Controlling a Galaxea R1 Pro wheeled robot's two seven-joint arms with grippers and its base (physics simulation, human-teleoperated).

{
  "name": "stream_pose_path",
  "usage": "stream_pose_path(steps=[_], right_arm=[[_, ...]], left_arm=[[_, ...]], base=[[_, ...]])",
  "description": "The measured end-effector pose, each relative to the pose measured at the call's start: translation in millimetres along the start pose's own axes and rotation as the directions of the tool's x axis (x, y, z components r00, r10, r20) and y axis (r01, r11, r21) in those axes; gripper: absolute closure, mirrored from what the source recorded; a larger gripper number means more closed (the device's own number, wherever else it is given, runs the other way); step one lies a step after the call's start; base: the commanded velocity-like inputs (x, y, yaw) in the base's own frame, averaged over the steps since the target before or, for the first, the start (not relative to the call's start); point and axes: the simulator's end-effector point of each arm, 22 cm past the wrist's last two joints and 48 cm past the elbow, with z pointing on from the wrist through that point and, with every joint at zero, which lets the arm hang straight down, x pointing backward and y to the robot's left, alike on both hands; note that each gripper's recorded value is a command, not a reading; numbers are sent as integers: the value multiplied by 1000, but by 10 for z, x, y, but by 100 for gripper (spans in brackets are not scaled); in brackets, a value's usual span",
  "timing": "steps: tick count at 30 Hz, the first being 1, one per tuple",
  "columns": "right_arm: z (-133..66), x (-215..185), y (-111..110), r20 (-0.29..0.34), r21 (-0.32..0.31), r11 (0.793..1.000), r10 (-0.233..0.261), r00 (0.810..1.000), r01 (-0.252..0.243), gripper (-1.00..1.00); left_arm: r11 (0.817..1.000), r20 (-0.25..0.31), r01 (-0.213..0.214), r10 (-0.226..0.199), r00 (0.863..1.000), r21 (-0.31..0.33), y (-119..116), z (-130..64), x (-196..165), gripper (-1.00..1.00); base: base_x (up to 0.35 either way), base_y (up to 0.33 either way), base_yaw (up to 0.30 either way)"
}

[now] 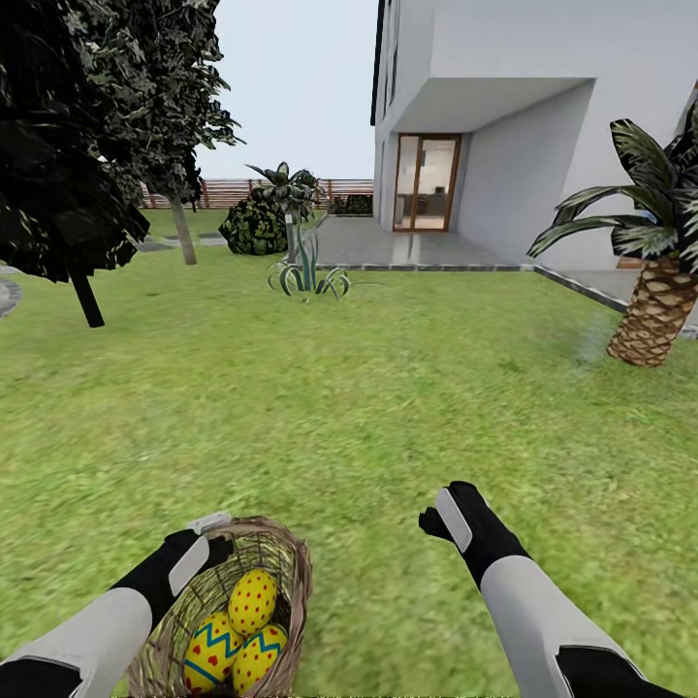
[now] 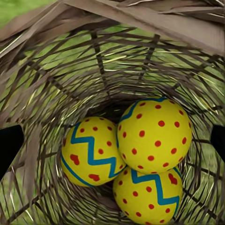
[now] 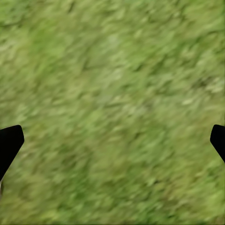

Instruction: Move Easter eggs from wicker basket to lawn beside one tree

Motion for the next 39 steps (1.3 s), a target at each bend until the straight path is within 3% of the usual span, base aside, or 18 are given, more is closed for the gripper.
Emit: stream_pose_path(steps=[10, 17, 29, 32, 33, 36, 39], right_arm=[[185, 120, -8, 1, 0, 1000, 0, 1000, 0, -100], [315, 207, -15, 1, 0, 1000, 0, 1000, 0, -100], [493, 273, -8, 24, -6, 1000, 3, 1000, -3, -100], [341, -28, 28, 113, -31, 999, 30, 993, -26, -100], [218, -179, 22, 169, -48, 998, 49, 984, -41, -100], [-6, -201, -83, 247, -74, 996, 70, 967, -54, -100], [-395, -193, -194, 332, -103, 994, 77, 940, -45, -100]], left_arm=[[1000, 8, -1, 1, 1000, 30, -48, 169, 123, -100], [997, 20, -51, 50, 999, 55, -132, 284, 229, -100], [996, 31, -63, 61, 998, 60, -132, 488, 394, -100], [996, 36, -62, 60, 998, 60, -128, 539, 428, -100], [996, 38, -62, 60, 997, 60, -126, 555, 439, -100], [996, 40, -62, 60, 997, 60, -120, 607, 482, -100], [996, 41, -65, 62, 997, 61, -124, 658, 529, -100]], base=[[0, 0, 0], [0, 0, 0], [0, 0, 0], [0, 0, 0], [0, 0, 0], [0, 0, 0], [0, 0, 0]])
